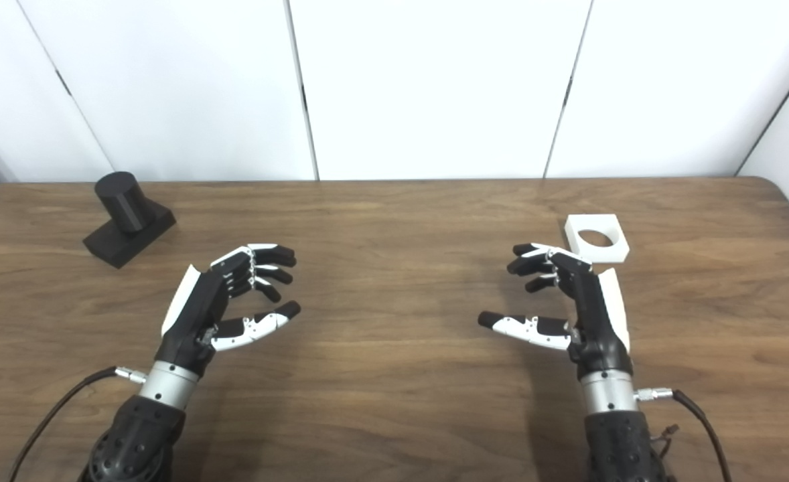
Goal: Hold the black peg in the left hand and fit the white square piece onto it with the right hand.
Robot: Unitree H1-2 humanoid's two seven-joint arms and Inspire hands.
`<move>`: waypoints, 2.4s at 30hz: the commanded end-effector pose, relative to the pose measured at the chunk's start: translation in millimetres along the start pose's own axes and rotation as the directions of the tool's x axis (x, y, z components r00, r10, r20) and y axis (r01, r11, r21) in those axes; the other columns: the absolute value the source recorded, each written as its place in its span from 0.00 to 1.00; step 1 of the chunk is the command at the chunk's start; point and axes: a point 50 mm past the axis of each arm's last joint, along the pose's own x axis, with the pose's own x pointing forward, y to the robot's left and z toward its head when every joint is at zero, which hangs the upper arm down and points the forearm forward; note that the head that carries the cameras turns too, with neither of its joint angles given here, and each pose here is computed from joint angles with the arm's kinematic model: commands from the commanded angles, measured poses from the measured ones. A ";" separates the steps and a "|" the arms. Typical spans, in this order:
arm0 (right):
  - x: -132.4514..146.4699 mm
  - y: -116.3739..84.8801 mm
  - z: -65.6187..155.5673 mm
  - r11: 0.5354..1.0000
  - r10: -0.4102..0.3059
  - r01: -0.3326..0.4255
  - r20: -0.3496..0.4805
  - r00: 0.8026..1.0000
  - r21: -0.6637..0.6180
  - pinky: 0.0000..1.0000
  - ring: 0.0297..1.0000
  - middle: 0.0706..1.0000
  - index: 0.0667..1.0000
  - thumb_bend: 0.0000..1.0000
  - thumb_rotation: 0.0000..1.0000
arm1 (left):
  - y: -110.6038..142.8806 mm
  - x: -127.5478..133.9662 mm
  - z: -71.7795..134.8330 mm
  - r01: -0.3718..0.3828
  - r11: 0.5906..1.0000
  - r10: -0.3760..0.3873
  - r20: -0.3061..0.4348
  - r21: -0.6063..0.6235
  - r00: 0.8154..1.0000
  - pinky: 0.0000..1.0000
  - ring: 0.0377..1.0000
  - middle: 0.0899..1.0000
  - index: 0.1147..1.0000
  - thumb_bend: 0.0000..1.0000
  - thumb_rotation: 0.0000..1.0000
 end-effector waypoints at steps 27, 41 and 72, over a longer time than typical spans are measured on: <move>-3.1 -14.0 -7.6 1.000 -0.016 0.015 0.092 0.996 0.014 0.50 0.61 0.67 0.46 0.50 0.12 | -24.7 4.6 0.8 0.011 1.000 -0.012 0.044 0.017 0.999 0.51 0.65 0.70 0.64 0.64 0.01; -3.3 -22.7 -9.5 0.999 -0.015 0.013 0.086 0.996 0.031 0.52 0.62 0.67 0.46 0.50 0.11 | -39.1 9.9 -1.8 0.015 1.000 -0.015 0.041 -0.004 0.999 0.50 0.64 0.69 0.65 0.65 0.00; -5.3 -27.7 -0.5 0.999 -0.037 0.036 0.015 0.999 0.036 0.45 0.58 0.66 0.46 0.50 0.13 | 6.2 40.3 32.0 -0.009 0.967 0.002 0.028 0.254 1.000 0.43 0.52 0.61 0.60 0.72 0.06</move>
